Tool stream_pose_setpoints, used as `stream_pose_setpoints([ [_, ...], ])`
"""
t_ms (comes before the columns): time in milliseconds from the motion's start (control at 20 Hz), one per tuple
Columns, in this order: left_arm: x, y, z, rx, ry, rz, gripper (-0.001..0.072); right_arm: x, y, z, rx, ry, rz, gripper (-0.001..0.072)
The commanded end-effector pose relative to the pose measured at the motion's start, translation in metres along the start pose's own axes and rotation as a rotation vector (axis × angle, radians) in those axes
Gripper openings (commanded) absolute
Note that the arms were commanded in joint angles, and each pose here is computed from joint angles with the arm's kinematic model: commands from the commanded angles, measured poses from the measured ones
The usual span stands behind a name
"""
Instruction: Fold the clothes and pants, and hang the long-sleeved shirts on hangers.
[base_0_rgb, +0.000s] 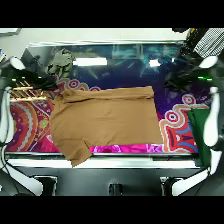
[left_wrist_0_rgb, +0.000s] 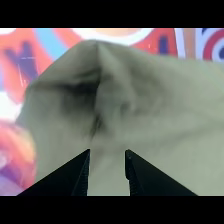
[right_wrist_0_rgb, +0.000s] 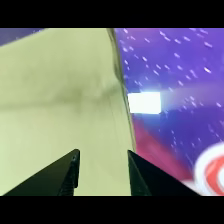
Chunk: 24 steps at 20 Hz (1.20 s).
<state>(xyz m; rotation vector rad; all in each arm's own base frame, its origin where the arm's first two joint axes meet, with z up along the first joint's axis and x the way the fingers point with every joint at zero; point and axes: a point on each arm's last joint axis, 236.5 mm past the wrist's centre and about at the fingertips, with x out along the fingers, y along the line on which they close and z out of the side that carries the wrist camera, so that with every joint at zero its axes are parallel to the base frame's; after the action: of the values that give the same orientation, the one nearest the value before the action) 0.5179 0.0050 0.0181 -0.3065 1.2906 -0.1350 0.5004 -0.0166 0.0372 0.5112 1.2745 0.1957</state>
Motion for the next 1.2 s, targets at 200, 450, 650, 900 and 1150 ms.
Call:
stream_pose_setpoints([
  [200, -0.061, 0.030, -0.114, -0.148, 0.077, -0.019, 0.0276, -0.036, -0.052, -0.131, 0.148, 0.147, 0.104, 0.0364],
  [450, -0.061, 0.030, -0.188, -0.219, 0.109, -0.014, 0.0276, 0.010, -0.073, -0.237, 0.181, 0.313, 0.059, 0.0364],
  [650, -0.058, 0.028, -0.214, -0.217, 0.136, -0.013, 0.0276, 0.036, -0.082, -0.266, 0.167, 0.320, 0.057, 0.0365],
  [900, -0.057, 0.029, -0.210, -0.218, 0.121, -0.011, 0.0276, 0.054, -0.081, -0.272, 0.155, 0.279, 0.088, 0.0367],
  [1150, -0.056, 0.030, -0.206, -0.221, 0.103, -0.007, 0.0276, 0.061, -0.076, -0.271, 0.152, 0.244, 0.120, 0.0414],
])
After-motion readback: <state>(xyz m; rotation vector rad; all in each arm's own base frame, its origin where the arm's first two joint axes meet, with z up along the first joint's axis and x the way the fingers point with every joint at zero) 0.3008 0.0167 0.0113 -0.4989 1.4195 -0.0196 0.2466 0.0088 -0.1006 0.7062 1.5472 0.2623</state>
